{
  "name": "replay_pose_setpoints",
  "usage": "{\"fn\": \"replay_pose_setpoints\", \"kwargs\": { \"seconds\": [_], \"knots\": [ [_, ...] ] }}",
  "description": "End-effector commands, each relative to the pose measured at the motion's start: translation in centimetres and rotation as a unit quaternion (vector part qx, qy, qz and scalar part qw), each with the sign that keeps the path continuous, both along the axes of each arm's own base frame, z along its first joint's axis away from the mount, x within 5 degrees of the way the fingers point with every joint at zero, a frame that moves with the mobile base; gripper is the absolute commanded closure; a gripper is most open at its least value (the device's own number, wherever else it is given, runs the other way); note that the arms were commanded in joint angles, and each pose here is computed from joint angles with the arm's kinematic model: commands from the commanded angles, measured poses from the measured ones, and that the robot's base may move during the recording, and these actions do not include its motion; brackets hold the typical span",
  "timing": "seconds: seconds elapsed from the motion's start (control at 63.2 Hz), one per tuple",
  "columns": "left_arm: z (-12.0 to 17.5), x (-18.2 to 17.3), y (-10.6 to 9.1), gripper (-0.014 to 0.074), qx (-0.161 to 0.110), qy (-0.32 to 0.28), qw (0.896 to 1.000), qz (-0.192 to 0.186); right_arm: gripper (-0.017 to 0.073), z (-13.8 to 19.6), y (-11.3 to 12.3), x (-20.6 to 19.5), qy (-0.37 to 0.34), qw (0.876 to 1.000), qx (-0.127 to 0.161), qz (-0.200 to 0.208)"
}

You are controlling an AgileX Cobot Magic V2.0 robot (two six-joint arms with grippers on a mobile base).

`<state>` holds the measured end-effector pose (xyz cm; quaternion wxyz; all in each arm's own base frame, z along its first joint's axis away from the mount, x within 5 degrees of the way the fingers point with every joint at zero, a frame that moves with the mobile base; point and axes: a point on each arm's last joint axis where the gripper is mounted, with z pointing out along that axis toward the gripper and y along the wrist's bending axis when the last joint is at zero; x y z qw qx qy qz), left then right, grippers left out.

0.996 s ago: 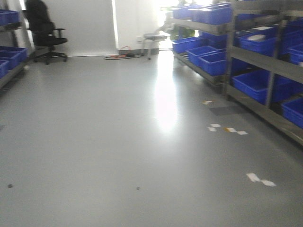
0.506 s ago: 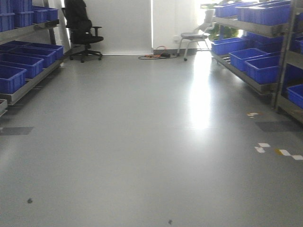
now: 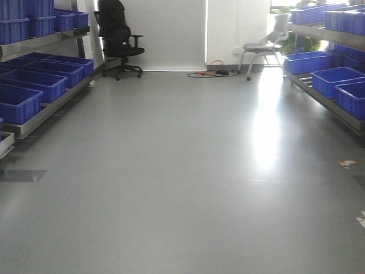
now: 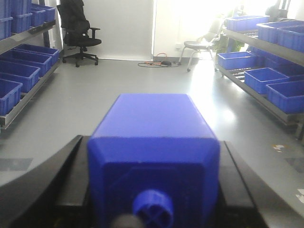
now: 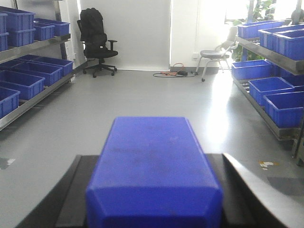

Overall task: Pick and sort blue part to right shelf
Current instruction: 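Turn the base and drive toward the shelf of blue bins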

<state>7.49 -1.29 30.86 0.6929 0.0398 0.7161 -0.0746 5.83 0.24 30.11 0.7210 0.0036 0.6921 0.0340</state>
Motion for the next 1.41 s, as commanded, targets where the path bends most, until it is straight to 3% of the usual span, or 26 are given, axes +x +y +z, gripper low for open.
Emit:
{"fn": "replay_pose_setpoints", "kwargs": {
  "seconds": [0.0,1.392],
  "knots": [
    [1.77,-0.06,0.14,0.0228,-0.011,-0.056,0.998,0.007,0.0147,1.76,-0.03,-0.21,-0.058,0.998,-0.008,-0.003],
    [1.77,-0.06,0.14,0.0228,-0.011,-0.056,0.998,0.007,0.0147,1.76,-0.03,-0.21,-0.058,0.998,-0.008,-0.003]
  ]
}}
